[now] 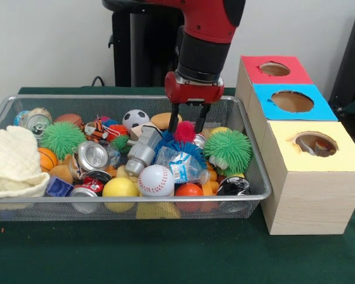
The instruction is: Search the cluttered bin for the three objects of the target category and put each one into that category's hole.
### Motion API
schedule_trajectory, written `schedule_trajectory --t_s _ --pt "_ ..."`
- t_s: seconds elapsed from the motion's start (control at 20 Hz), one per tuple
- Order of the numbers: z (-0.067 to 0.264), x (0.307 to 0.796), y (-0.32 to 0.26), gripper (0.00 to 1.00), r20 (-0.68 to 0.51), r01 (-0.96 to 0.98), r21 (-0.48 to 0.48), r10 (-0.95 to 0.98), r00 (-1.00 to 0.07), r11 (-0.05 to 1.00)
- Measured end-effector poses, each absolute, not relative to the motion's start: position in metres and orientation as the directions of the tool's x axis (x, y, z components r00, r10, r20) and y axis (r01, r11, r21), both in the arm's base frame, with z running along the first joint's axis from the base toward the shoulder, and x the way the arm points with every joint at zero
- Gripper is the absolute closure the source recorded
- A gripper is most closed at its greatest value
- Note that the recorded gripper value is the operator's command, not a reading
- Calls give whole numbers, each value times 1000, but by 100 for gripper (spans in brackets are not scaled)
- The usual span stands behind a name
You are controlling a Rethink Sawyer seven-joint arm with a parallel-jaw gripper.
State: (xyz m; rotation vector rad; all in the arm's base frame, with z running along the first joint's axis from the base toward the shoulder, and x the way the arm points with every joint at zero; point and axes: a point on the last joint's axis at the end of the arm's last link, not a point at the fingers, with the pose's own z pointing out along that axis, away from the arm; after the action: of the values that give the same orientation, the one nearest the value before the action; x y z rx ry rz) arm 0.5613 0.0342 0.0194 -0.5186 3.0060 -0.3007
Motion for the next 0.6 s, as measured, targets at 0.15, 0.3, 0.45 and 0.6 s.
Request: schedule_trajectory --t_s 0.15,0.3,0.45,0.6 --pt "21 558 39 0 -40 -339 -223 -356 -934 914" --pt "22 554 47 0 -52 -358 -241 -380 -923 902" --pt "23 548 56 0 -73 -376 -258 -406 -911 890" --pt "22 544 62 0 -98 -390 -279 -430 -897 877"
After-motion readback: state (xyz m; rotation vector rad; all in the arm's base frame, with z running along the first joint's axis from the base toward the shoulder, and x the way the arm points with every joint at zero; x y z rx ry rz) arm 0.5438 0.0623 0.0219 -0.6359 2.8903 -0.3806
